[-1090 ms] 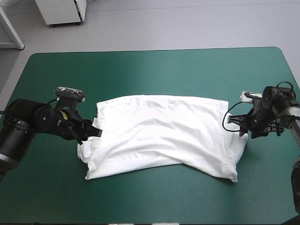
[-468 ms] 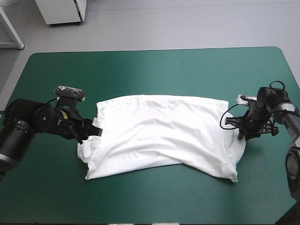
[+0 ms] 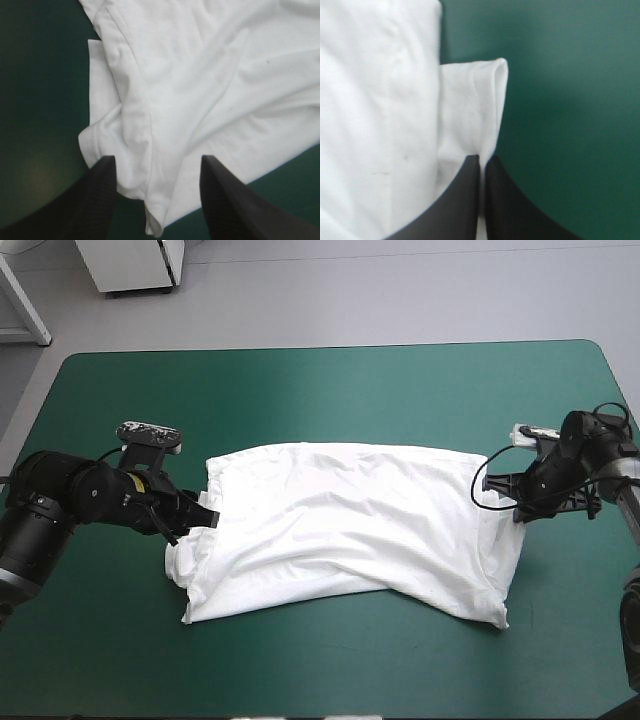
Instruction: Fold the cloth
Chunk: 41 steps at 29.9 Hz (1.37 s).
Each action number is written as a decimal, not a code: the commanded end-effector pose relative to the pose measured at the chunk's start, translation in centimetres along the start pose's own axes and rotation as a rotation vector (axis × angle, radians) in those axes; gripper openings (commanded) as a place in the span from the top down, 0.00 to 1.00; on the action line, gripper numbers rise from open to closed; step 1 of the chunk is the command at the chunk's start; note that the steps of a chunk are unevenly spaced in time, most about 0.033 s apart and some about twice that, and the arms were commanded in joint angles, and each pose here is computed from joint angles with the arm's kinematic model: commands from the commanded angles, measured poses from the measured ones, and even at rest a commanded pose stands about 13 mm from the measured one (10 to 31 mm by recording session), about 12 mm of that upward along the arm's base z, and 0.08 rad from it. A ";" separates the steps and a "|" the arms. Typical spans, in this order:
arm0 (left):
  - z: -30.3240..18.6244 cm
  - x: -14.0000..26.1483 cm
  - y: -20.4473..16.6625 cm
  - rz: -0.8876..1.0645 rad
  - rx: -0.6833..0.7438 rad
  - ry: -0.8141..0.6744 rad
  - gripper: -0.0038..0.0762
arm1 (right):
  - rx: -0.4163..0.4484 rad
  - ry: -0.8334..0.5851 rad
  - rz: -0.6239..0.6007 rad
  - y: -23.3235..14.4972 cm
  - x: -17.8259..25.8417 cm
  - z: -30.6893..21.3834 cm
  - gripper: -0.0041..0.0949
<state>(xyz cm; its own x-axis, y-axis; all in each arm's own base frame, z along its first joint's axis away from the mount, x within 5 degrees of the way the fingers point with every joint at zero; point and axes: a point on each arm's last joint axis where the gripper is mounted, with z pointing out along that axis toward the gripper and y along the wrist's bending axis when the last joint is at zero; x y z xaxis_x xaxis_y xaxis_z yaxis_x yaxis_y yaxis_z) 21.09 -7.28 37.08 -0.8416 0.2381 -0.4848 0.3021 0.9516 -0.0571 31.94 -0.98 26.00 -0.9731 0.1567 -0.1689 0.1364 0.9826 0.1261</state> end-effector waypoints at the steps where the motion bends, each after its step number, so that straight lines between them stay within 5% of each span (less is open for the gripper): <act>1: -1.5 -0.6 -0.3 -0.003 0.020 -0.098 0.49 | -0.110 -0.129 -0.017 1.2 0.2 -4.5 0.97; 8: -1.6 -0.7 -0.3 -0.004 0.021 -0.102 0.49 | -0.282 -0.094 -0.086 3.9 1.4 -5.8 0.97; 15: -1.6 -0.7 -0.3 -0.011 0.022 -0.107 0.49 | -0.308 -0.090 -0.208 8.3 1.6 -4.2 0.97; 23: -1.6 -0.7 -0.3 -0.008 0.022 -0.107 0.49 | -0.319 0.013 -0.203 10.2 0.7 0.3 0.96; 33: -1.6 -0.7 -0.3 -0.011 0.022 -0.107 0.49 | -0.335 0.051 -0.228 10.4 0.8 0.7 0.48; 41: -1.5 -0.3 0.0 -0.056 -0.001 -0.059 0.49 | -0.297 -0.021 -0.295 10.6 0.0 -5.1 0.46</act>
<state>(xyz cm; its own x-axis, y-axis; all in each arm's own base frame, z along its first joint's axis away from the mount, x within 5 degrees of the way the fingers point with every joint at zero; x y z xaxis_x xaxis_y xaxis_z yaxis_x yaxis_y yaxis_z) 21.09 -7.29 37.08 -0.8478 0.2178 -0.4836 0.2843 0.9564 -0.0676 33.30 9.23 27.20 -0.9822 -0.1257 -0.1394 -0.1684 0.9180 0.3590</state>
